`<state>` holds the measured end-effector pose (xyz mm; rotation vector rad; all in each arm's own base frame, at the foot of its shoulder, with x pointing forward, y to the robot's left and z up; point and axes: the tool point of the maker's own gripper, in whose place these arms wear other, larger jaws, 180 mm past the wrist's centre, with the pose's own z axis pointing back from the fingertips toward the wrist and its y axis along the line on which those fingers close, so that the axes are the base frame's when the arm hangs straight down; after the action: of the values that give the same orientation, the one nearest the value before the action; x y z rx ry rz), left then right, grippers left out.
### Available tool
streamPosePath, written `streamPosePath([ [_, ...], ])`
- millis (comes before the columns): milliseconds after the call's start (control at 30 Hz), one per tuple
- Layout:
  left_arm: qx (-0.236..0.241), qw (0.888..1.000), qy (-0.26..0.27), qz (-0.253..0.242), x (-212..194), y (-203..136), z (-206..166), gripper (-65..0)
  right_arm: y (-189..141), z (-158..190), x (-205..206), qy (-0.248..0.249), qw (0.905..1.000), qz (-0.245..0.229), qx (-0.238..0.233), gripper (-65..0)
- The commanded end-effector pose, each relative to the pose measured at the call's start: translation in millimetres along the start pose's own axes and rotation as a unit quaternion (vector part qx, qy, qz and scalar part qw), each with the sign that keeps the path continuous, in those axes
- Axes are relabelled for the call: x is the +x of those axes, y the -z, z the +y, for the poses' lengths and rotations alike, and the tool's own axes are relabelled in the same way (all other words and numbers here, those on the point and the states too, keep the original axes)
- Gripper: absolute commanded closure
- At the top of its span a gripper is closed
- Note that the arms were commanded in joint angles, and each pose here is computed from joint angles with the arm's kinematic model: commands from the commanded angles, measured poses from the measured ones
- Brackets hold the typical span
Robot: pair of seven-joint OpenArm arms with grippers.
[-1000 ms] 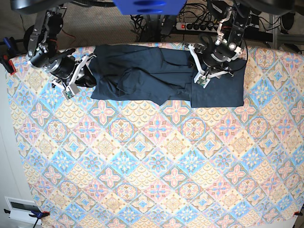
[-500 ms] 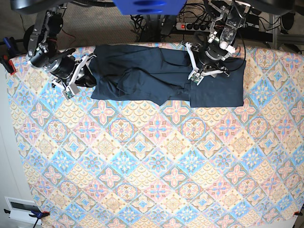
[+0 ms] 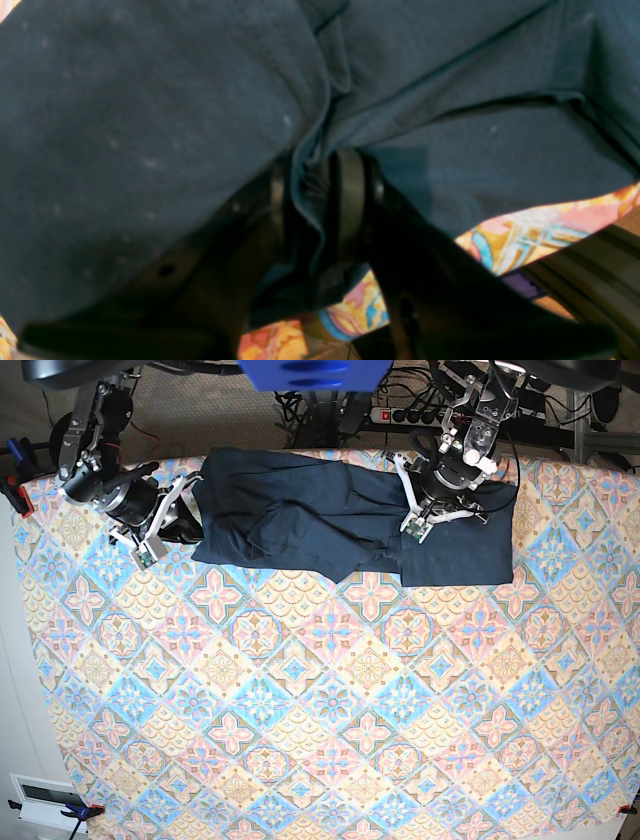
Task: Layout the t-shirt on the table in an organized manner, then fold the t-shirt properly
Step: 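Press and smooth the folded end with the left gripper, then grasp the strip end with the right gripper while left gripper holds fold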
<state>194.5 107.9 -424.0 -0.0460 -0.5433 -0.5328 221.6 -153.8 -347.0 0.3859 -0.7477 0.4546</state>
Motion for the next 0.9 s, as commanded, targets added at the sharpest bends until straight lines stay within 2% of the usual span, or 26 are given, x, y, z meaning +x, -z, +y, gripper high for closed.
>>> streamPosePath([
  [0,-0.002,1.000,0.000,0.008,-4.4,-0.7,0.1,-9.0,-3.8,0.2,12.3,-0.009,0.9997,-0.022,0.002,-2.8],
  [67,-0.002,1.000,-0.001,0.007,-4.1,-0.8,0.5,-7.1,-3.8,0.2,12.3,-0.009,0.9997,-0.022,0.002,-2.8],
  [233,-0.006,1.000,-0.001,-0.005,3.3,-5.3,-2.4,-8.1,-3.2,1.0,12.0,-0.009,0.9997,-0.021,0.003,-2.8],
  [400,-0.003,1.000,0.001,-0.006,4.2,-5.5,-1.5,-8.1,14.6,36.2,7.3,-0.032,0.9976,-0.001,0.061,-2.8],
  [533,-0.003,1.000,0.001,-0.007,4.8,-5.5,-1.1,-8.1,31.0,66.9,-15.9,-0.072,0.9899,0.052,0.110,-2.8],
  [700,-0.004,1.000,-0.001,-0.008,5.4,-5.8,-1.2,-8.1,41.7,53.9,-56.7,-0.093,0.9836,0.132,0.080,-2.8],
  [867,-0.004,1.000,-0.001,-0.009,5.8,-6.4,-1.0,-8.1,49.7,44.8,-113.2,-0.065,0.9718,0.212,0.079,-2.8],
])
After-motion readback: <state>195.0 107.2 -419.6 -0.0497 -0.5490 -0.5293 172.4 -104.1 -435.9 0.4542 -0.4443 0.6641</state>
